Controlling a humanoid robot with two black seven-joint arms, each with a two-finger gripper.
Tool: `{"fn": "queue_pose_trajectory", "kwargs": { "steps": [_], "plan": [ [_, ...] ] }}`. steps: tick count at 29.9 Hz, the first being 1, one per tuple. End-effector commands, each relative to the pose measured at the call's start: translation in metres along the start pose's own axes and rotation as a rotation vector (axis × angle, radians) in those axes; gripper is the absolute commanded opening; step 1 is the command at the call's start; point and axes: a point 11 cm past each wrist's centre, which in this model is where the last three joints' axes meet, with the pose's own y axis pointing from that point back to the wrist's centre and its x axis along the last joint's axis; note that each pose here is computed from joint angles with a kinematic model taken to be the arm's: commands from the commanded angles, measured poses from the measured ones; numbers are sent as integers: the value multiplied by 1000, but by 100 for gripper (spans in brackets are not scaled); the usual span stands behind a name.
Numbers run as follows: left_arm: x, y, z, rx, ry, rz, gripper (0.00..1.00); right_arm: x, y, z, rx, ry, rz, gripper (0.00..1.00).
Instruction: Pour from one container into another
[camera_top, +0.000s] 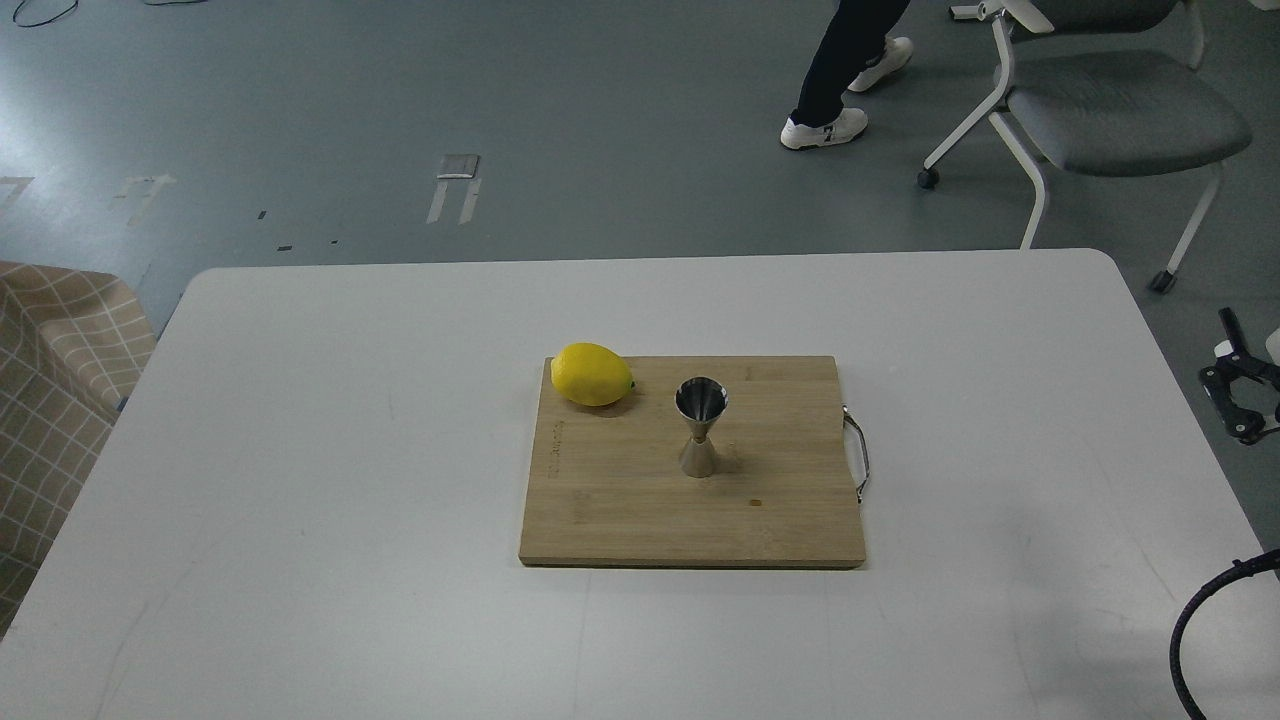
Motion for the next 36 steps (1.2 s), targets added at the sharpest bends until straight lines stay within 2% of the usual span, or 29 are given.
{"fn": "queue_pose_trajectory", "kwargs": {
  "steps": [1,23,36],
  "plan": [
    [0,0,0,0,0,0,98,4,6,-3,-2,10,16,100],
    [0,0,0,0,0,0,98,42,60,-11,-73,75,184,100],
    [0,0,0,0,0,0,98,52,74,-24,-95,125,238,100]
  ]
}}
